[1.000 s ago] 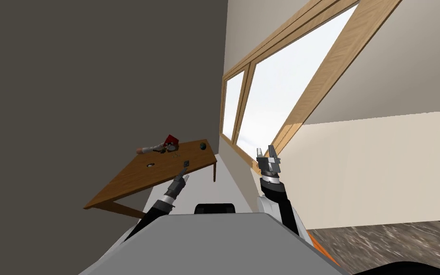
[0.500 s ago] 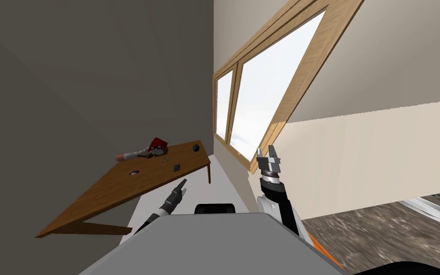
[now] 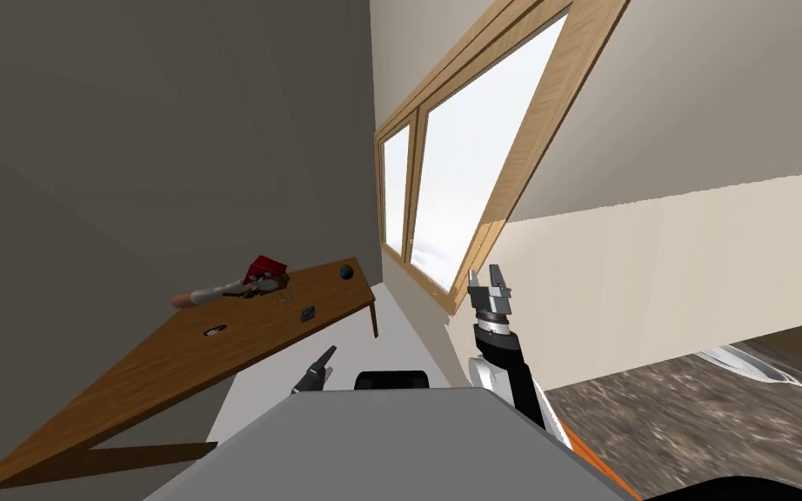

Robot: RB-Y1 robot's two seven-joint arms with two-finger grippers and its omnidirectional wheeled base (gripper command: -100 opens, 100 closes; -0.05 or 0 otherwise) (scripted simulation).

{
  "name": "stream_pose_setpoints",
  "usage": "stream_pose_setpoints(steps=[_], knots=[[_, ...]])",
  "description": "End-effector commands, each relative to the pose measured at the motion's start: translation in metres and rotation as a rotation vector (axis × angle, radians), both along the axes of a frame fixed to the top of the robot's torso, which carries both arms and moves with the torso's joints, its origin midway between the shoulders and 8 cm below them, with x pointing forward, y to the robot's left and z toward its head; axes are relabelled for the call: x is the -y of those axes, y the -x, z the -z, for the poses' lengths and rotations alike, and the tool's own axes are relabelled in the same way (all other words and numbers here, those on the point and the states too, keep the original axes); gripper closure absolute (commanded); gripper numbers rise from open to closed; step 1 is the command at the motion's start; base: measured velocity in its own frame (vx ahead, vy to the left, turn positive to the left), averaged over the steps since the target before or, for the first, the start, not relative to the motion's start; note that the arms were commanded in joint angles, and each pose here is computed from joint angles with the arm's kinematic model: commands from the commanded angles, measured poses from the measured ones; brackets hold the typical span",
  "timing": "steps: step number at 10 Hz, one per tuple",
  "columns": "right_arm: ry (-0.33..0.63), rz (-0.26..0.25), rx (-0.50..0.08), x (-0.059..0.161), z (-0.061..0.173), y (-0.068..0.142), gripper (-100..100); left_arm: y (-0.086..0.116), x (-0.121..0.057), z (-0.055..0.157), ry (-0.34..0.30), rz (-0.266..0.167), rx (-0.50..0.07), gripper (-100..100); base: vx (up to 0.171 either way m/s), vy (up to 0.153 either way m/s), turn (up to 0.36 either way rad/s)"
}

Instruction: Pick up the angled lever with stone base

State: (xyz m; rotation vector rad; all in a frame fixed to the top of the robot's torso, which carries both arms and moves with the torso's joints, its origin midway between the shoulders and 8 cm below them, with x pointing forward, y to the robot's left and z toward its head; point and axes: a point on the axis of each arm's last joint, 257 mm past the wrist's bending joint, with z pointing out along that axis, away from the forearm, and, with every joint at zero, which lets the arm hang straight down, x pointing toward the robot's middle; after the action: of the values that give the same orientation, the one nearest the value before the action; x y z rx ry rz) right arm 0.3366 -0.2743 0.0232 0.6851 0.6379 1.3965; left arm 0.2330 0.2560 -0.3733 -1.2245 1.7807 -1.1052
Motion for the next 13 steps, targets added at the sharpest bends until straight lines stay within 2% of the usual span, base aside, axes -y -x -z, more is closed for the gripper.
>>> stream_pose_setpoints(steps=[1,2,3,5,6,10,11,13], knots=[[0.000,0.000,0.000,0.000,0.000,0.000,0,0.025,-0.012,0.024,-0.011,0.005,-0.079,-100,0.060,-0.048,-0.199],[0.000,0.000,0.000,0.000,0.000,0.000,0,0.049,-0.020,0.042,-0.021,0.009,-0.147,-100,0.088,-0.056,-0.304],[0.000,0.000,0.000,0.000,0.000,0.000,0,0.049,-0.020,0.042,-0.021,0.009,-0.147,-100,0.065,-0.035,-0.107],[0.000,0.000,0.000,0.000,0.000,0.000,0,0.100,-0.038,0.074,-0.039,0.012,-0.280,-100,0.088,-0.024,-0.267],[0.000,0.000,0.000,0.000,0.000,0.000,0,0.101,-0.039,0.075,-0.041,0.011,-0.284,-100,0.075,0.000,-0.127],[0.000,0.000,0.000,0.000,0.000,0.000,0,0.208,-0.084,0.119,-0.080,-0.004,-0.540,-100,0.100,-0.003,-0.344],[0.000,0.000,0.000,0.000,0.000,0.000,0,0.208,-0.084,0.119,-0.081,-0.005,-0.541,-100,0.094,0.041,-0.098],[0.000,0.000,0.000,0.000,0.000,0.000,0,0.257,-0.105,0.129,-0.094,-0.018,-0.649,-100,0.100,0.042,-0.304]])
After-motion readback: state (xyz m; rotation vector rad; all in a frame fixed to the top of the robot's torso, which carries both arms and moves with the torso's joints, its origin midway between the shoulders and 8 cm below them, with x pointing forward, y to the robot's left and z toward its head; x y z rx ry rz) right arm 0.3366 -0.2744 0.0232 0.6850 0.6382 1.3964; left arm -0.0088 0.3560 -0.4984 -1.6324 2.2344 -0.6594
